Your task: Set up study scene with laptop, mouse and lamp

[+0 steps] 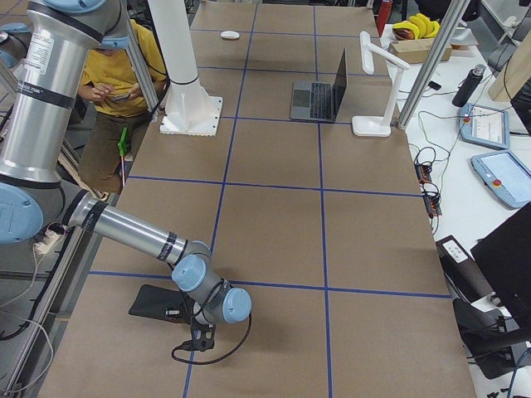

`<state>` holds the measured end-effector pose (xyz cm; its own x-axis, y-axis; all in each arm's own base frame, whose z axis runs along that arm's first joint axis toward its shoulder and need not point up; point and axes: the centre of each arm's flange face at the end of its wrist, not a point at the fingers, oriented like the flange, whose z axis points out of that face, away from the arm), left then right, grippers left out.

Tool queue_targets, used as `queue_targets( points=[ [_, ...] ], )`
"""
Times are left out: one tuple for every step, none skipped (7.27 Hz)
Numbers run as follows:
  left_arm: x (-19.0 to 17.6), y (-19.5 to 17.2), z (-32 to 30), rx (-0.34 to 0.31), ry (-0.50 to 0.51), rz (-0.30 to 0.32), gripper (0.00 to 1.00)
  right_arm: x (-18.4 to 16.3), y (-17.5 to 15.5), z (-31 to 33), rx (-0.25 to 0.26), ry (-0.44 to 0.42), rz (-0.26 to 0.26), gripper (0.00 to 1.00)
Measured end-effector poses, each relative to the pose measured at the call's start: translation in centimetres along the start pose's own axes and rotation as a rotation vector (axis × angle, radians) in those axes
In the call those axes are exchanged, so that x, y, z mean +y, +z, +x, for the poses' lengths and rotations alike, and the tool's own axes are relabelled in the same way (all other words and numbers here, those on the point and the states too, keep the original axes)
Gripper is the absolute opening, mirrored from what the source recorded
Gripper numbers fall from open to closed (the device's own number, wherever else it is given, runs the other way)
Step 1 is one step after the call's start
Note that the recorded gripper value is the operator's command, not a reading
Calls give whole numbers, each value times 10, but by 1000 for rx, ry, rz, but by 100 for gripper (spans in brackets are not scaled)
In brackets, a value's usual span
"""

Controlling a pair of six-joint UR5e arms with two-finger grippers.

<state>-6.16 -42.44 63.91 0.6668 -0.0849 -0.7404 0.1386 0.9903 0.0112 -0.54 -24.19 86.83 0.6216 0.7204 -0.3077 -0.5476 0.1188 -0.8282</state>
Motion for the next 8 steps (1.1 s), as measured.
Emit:
queue_targets(
  points=[
    [0,0,0,0,0,0,100,5,-4,-3,-16,-13,-9,0],
    [0,0,0,0,-1,0,100,13,-12,-6,-31,-28,-8,0],
    [0,0,0,1,-1,0,100,24,-22,-11,-49,-47,1,0],
    [0,0,0,1,-2,-1,100,38,-37,-17,-75,-73,18,0],
    [0,0,-1,1,-4,-2,100,58,-56,-24,-108,-111,41,0],
    [0,0,-1,1,-6,-3,100,83,-81,-34,-150,-156,69,0],
    [1,1,-2,1,-9,-4,100,113,-112,-48,-200,-192,102,0],
    [1,1,-2,0,-11,-5,100,148,-149,-66,-262,-200,131,0]
  ],
)
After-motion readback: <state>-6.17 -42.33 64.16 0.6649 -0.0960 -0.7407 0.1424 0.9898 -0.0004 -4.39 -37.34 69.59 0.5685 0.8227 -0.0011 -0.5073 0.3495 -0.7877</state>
